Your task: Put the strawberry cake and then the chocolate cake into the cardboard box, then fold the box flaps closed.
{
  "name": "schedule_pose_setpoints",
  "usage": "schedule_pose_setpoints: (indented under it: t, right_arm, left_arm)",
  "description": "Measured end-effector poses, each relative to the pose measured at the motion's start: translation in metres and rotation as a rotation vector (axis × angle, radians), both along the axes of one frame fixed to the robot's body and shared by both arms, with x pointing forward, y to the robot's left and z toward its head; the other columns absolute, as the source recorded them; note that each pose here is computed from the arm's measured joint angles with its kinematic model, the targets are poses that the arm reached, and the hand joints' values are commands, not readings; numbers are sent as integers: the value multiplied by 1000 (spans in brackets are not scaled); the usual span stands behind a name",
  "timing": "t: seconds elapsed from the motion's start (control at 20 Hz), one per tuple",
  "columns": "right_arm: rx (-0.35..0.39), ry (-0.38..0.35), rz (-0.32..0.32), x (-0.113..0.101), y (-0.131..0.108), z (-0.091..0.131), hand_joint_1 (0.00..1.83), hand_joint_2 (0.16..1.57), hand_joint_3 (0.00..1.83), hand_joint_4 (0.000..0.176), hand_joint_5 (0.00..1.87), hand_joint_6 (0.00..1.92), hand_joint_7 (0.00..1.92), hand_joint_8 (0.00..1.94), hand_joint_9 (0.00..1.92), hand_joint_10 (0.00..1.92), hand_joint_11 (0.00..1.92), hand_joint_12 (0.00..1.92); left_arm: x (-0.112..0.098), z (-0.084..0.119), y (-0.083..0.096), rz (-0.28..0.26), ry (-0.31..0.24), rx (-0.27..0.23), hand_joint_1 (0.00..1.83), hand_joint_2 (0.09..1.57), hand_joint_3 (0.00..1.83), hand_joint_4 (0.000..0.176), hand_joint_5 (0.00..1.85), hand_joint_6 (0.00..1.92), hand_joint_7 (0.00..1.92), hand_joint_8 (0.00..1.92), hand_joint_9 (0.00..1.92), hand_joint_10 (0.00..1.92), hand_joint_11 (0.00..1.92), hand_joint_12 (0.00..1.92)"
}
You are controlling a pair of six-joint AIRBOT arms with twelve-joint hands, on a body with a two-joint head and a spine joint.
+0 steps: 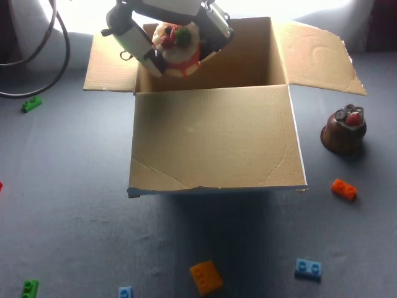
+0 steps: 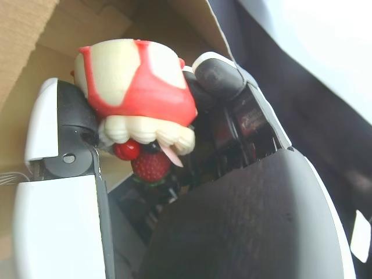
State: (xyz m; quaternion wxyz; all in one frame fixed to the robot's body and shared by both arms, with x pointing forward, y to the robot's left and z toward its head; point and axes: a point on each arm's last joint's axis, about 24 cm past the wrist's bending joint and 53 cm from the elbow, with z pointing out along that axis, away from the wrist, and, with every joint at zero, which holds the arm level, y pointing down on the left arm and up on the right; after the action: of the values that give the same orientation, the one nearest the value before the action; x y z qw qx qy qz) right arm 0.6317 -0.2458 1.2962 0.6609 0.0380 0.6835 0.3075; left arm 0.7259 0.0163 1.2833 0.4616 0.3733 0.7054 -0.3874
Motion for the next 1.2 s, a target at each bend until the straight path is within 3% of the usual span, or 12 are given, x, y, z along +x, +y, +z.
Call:
schedule_pose_setpoints:
  t: [0.05, 0.1, 0.15, 0.25, 0.3, 0.35, 0.4, 0.45, 0.65, 0.85, 1.05, 1.2]
  right_arm:
    - [0, 0, 1, 0, 0, 0, 1066, 1034, 0, 0, 35, 3, 75, 12, 87, 10, 0, 0]
    - [-1, 0, 1, 0, 0, 0, 1020, 1048, 0, 0, 33, 2, 85, 14, 88, 10, 0, 0]
    - [-1, 0, 1, 0, 0, 0, 1011, 1050, 0, 0, 20, 0, 87, 14, 89, 10, 0, 0]
    - [-1, 0, 1, 0, 0, 0, 1014, 1046, 0, 0, 32, 6, 96, 15, 97, 13, 0, 0]
    - [0, 1, 0, 0, 0, 0, 1019, 1047, 0, 0, 35, 7, 89, 11, 93, 11, 0, 0]
    - [-1, 1, 1, 0, 0, 0, 1011, 1055, 3, 0, 42, 10, 79, 6, 91, 10, 0, 0]
    - [-2, 0, 1, 0, 0, 0, 1002, 1054, 2, 0, 40, 8, 71, 2, 87, 8, 0, 0]
    - [-1, 1, 1, 0, 0, 0, 1009, 1051, 1, 0, 44, 10, 65, 0, 85, 7, 0, 0]
    - [-4, 18, 3, 0, 2, -6, 981, 1057, 3, 0, 42, 7, 37, 1, 54, 3, 0, 0]
    - [30, 65, -5, 3, 1, -17, 952, 1071, 8, 0, 24, 0, 41, 1, 50, 1, 0, 0]
    - [102, 116, -3, 13, 1, -32, 971, 1050, 0, 0, 52, 11, 78, 13, 77, 12, 0, 0]
    - [214, 196, -18, 29, -6, -51, 959, 1031, 0, 0, 42, 5, 96, 14, 86, 14, 21, 15]
  left_arm:
    - [0, 0, -1, -1, -2, 0, 1280, 1326, 0, 0, 615, 1469, 526, 1692, 585, 1767, 527, 1921]
    - [-1, 1, -3, -5, -3, 0, 1117, 1339, 2, 0, 602, 1521, 543, 1687, 431, 1649, 453, 1873]
    - [0, 1, -5, -5, -7, 3, 1150, 1215, 0, 0, 414, 1173, 354, 1349, 377, 1503, 396, 1738]
    - [2, 0, -5, -1, -10, 4, 947, 1134, 0, 0, 411, 445, 492, 389, 467, 816, 326, 1371]
    - [3, 0, -6, -1, -12, 6, 875, 1109, 0, 0, 443, 222, 541, 148, 533, 531, 316, 1256]
    - [3, 0, -6, -1, -14, 9, 777, 1064, 0, 17, 438, 95, 513, 42, 537, 293, 291, 1129]
    - [3, -1, -6, -1, -15, 10, 680, 1004, 0, 44, 381, 28, 440, 8, 486, 126, 193, 1102]
    - [3, -1, -6, -1, -15, 10, 639, 970, 0, 55, 333, 5, 361, 1, 434, 50, 98, 1130]
    - [9, 3, -1, 18, -44, 19, 480, 764, 0, 99, 127, 0, 161, 0, 215, 0, 0, 1126]
    - [20, 19, 13, 51, -62, -2, 435, 768, 0, 108, 89, 3, 139, 1, 188, 2, 0, 1116]
    - [31, 29, 31, 86, -77, -1, 255, 929, 22, 89, 149, 9, 187, 4, 227, 8, 0, 1042]
    - [35, 31, 46, 110, -81, 6, 72, 1038, 32, 87, 183, 10, 191, 1, 253, 11, 0, 989]
